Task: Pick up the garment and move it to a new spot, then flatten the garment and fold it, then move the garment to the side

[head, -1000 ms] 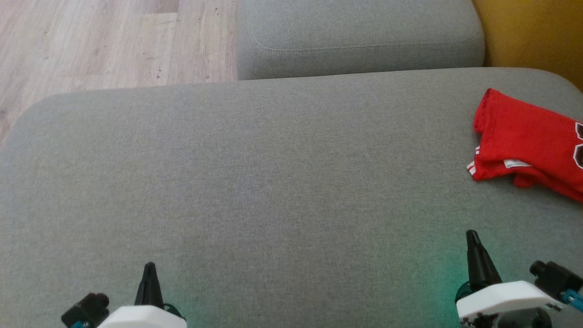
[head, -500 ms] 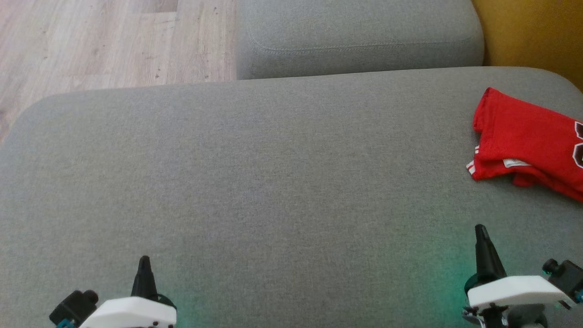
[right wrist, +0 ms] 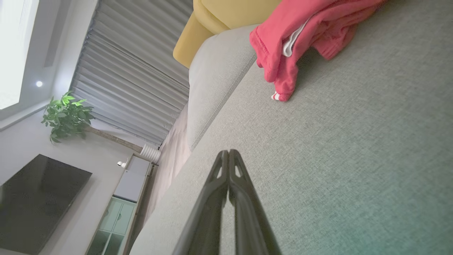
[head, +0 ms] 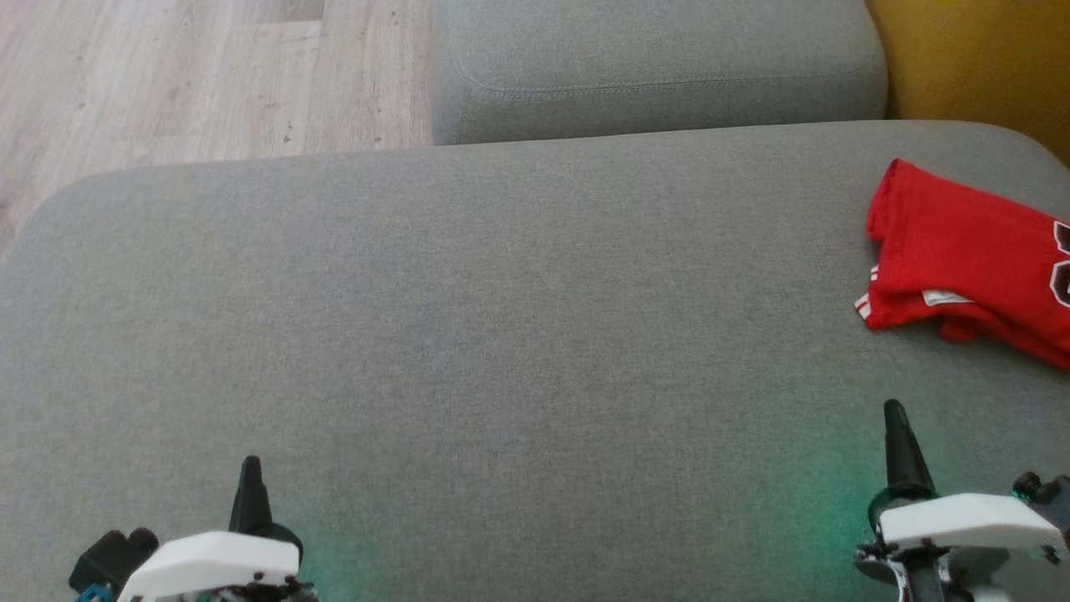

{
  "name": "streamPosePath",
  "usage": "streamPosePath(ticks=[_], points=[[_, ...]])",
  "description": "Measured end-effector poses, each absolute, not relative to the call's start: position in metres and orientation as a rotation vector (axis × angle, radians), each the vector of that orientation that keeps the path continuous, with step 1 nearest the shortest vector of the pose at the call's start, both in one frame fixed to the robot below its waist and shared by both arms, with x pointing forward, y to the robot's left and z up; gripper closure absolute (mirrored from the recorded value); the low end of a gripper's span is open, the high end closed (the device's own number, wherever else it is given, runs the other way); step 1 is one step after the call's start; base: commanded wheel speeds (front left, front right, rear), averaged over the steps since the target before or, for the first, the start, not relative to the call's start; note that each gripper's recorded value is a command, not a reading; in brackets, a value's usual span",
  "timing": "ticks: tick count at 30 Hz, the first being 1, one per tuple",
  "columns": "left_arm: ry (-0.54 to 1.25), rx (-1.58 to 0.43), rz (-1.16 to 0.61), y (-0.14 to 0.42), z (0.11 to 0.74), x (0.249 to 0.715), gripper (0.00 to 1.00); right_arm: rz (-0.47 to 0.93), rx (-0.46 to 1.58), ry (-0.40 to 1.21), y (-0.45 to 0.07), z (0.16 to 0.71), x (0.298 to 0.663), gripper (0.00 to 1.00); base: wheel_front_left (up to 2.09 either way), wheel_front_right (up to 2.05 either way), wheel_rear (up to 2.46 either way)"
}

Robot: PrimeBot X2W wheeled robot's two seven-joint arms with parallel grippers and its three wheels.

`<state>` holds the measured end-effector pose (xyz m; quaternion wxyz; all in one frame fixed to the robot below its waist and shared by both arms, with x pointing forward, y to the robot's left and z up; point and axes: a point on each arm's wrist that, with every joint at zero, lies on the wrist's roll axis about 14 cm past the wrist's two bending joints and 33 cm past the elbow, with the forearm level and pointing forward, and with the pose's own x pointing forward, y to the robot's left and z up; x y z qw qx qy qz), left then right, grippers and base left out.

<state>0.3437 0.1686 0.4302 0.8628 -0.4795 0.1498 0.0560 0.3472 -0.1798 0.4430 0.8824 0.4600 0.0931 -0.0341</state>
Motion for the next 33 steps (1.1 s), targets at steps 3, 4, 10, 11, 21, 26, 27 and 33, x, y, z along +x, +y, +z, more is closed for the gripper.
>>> streamPosePath(ticks=[3,4,10,11,21,26,27,33], points=[[0.315,-1.039,0.118,0.168,0.43,0.344,1.0,-0.071,0.994,0.181,-0.181,0.447,0.351,1.0,0.0,0.0,0.0],[0.313,-1.053,0.118,0.168,0.431,0.345,1.0,-0.072,1.005,0.177,-0.182,0.448,0.352,1.0,0.0,0.0,0.0],[0.298,-1.119,0.117,0.169,0.434,0.348,1.0,-0.088,1.076,0.169,-0.185,0.449,0.353,1.0,0.0,0.0,0.0],[0.297,-1.13,0.115,0.169,0.436,0.349,1.0,-0.09,1.088,0.168,-0.186,0.449,0.353,1.0,0.0,0.0,0.0],[0.26,-1.226,0.105,0.173,0.444,0.355,1.0,-0.096,1.194,0.148,-0.189,0.454,0.358,1.0,0.0,0.0,0.0],[0.242,-1.278,0.099,0.174,0.449,0.359,1.0,-0.104,1.252,0.14,-0.191,0.455,0.358,1.0,0.0,0.0,0.0],[0.234,-1.291,0.095,0.174,0.451,0.36,1.0,-0.103,1.264,0.138,-0.192,0.456,0.359,1.0,0.0,0.0,0.0],[0.211,-1.352,0.091,0.177,0.455,0.362,1.0,-0.104,1.335,0.115,-0.195,0.461,0.363,1.0,0.0,0.0,0.0]])
